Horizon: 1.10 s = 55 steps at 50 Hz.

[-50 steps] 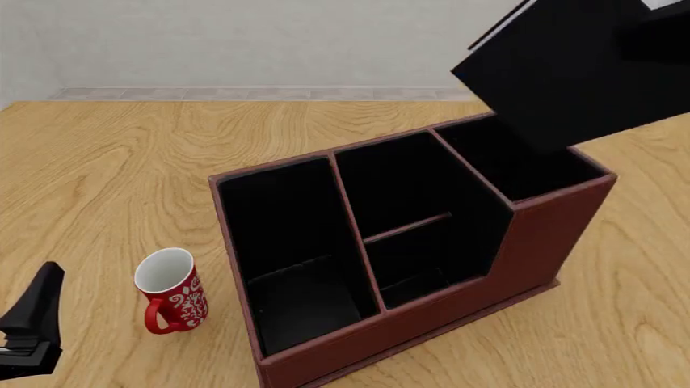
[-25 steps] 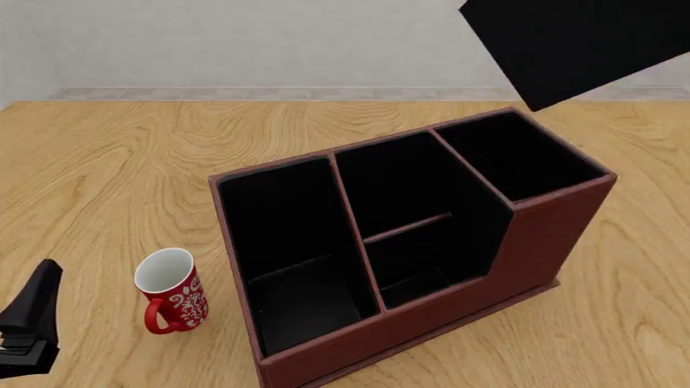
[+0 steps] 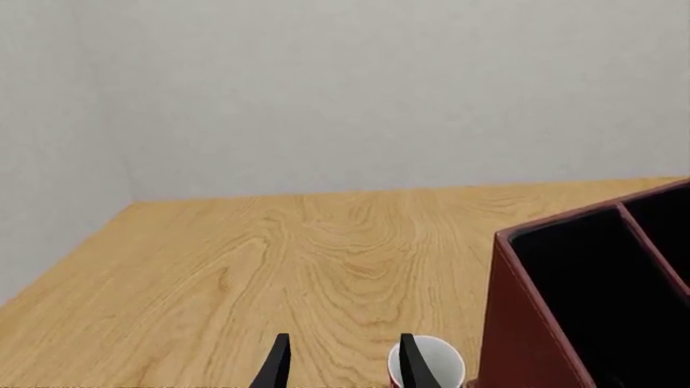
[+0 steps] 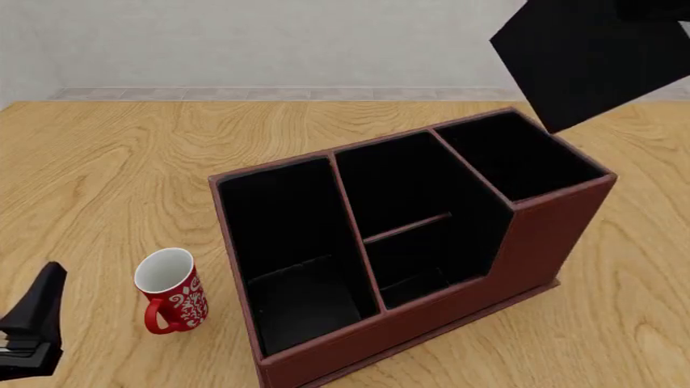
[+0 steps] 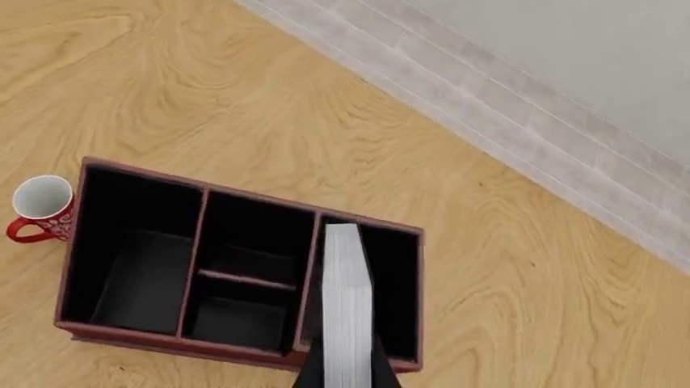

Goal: Pick up the book and place it in the right compartment of the caddy.

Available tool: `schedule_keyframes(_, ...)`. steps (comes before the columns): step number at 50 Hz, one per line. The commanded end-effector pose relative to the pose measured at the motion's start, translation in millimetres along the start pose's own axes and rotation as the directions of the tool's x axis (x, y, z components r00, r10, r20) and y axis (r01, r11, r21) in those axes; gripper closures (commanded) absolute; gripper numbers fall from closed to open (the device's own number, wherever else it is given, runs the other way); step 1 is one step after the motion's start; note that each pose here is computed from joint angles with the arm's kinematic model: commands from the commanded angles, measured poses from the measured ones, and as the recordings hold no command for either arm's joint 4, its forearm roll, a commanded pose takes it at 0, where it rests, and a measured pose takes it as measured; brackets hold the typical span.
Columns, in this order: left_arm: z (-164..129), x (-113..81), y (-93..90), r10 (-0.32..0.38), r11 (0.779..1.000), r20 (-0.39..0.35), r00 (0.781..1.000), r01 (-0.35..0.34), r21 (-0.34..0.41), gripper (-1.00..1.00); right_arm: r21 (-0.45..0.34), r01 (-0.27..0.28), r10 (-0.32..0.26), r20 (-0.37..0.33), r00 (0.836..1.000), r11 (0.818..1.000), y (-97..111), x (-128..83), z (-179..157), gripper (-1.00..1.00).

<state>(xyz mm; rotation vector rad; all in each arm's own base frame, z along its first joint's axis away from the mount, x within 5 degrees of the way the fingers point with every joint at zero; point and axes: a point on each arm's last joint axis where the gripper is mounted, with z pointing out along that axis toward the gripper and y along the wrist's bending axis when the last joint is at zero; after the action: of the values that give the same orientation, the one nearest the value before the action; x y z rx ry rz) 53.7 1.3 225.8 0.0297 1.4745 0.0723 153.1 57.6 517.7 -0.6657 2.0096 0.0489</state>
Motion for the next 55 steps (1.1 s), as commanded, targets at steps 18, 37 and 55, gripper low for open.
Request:
schedule_keyframes(18, 1, 5.9, -0.1, 0.001, 1.000, -0.016, 1.000, -0.001, -0.003, -1.00, 0.037, -0.127, 0.130, -0.091, 0.987, 0.991, -11, 3, 32, 1.00)
schedule_keyframes(37, 1, 7.5, -0.2, 0.009, 1.000, -0.022, 1.000, -0.009, -0.003, -1.00, 0.054, -0.141, 0.146, -0.114, 0.983, 0.989, -17, 3, 41, 1.00)
schedule_keyframes(55, 1, 12.0, -0.4, 0.016, 1.000, -0.029, 0.999, -0.016, -0.005, -1.00, 0.066, -0.154, 0.163, -0.156, 0.974, 0.986, -21, 8, 54, 1.00)
